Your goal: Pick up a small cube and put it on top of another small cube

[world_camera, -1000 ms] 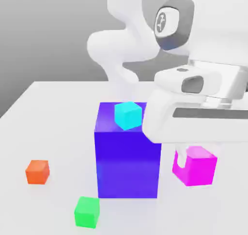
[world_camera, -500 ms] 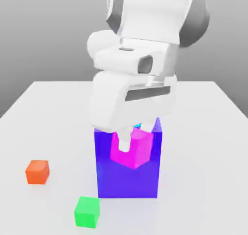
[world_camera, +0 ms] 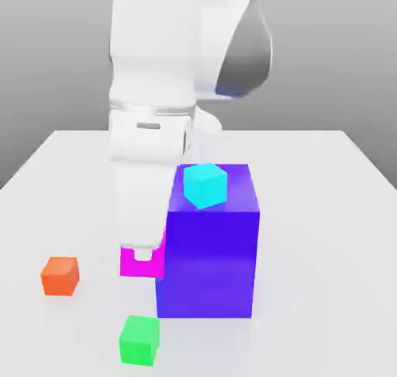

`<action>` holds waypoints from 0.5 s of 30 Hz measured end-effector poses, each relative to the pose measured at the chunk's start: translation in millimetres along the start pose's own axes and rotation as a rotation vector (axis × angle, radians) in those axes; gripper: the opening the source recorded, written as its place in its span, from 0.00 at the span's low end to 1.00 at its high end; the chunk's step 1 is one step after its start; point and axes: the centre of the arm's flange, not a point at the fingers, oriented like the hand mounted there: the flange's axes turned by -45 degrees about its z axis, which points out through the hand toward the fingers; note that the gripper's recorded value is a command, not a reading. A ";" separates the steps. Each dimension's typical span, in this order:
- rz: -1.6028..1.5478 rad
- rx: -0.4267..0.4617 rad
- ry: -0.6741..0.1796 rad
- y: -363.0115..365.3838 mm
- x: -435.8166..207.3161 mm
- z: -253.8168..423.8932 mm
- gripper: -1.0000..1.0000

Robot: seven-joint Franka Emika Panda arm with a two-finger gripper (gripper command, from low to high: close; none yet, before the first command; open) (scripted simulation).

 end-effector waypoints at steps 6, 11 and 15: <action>-0.289 0.037 0.042 -21.2 -11.4 34.5 0.00; -0.535 0.062 0.091 -40.3 -15.1 67.2 0.00; -0.728 0.074 0.136 -53.8 -10.1 95.3 0.00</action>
